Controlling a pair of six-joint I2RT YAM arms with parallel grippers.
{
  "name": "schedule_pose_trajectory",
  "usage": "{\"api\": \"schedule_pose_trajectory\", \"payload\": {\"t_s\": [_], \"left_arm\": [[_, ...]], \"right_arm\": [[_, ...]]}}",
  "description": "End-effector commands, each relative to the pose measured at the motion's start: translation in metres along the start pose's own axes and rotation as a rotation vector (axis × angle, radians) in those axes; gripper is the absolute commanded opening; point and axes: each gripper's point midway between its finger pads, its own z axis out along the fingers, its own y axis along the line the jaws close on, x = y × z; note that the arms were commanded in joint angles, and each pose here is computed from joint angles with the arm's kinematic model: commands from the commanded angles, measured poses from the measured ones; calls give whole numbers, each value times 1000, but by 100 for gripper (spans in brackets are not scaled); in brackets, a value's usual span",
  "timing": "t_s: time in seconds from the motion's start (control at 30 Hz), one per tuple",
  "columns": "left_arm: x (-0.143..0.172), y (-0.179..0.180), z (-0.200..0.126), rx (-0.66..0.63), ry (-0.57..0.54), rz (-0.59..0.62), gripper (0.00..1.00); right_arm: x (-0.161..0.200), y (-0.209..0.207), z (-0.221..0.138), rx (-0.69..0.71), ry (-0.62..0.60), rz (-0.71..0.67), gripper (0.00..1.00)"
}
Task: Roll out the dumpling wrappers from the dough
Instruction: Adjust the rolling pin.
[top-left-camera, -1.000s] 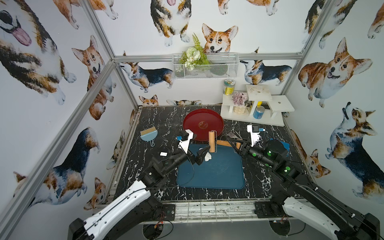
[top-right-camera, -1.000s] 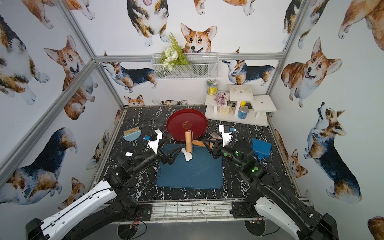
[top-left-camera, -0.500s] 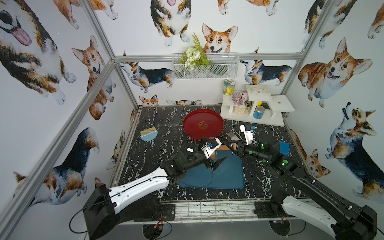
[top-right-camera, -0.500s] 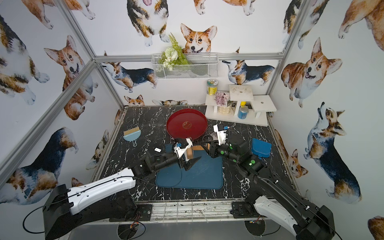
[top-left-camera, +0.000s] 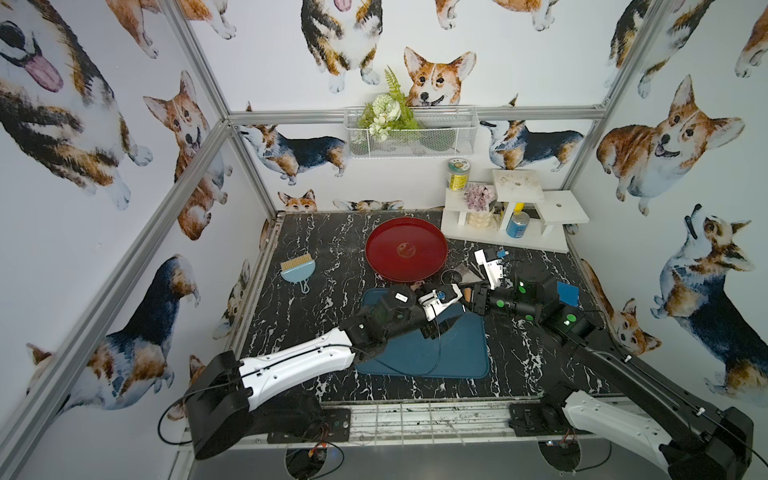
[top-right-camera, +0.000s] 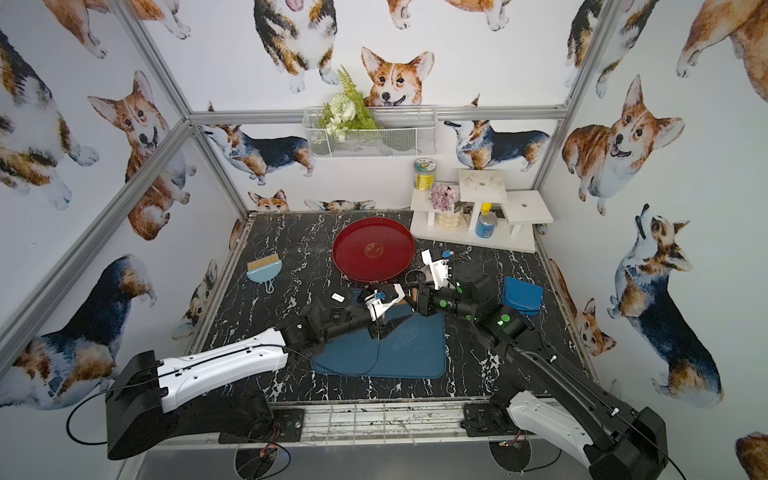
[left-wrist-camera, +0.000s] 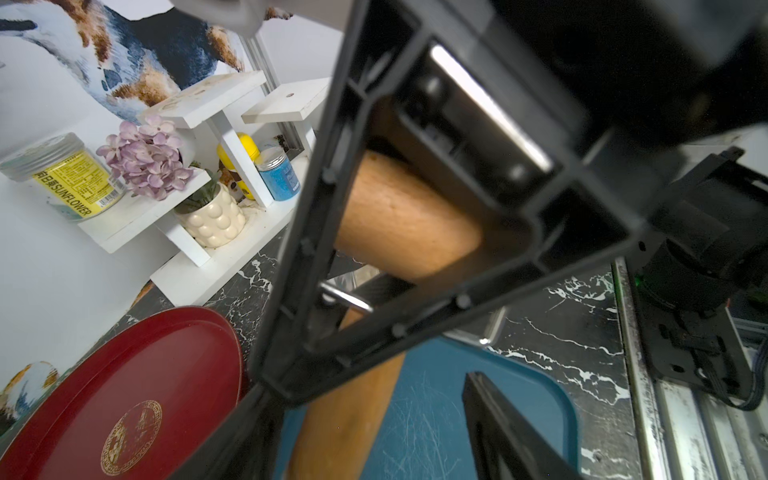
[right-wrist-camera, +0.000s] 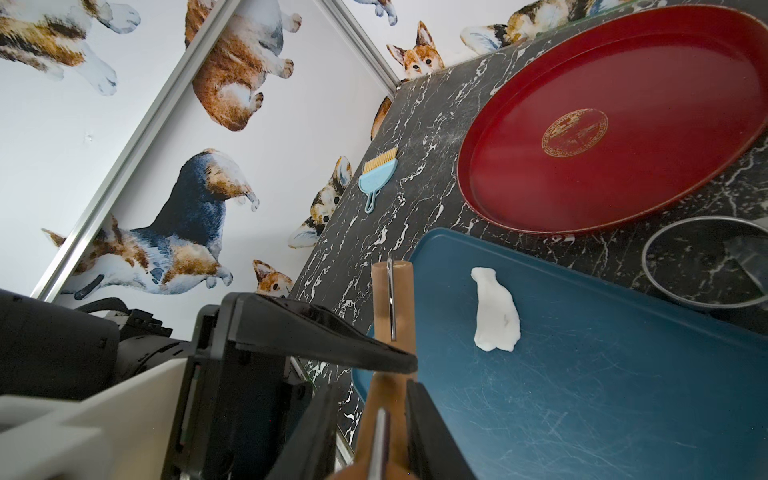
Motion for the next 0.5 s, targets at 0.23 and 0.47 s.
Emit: {"api": "schedule_pose_trajectory", "payload": {"t_s": [0.23,0.47], "left_arm": [[16,2,-5,-32,38,-21,54],[15,2,-3,-26,40,-18,34]], "right_arm": [[-9,10,-5,-31,-17,-3,0],[-9,10,-4,-34,-15,3,0]]}}
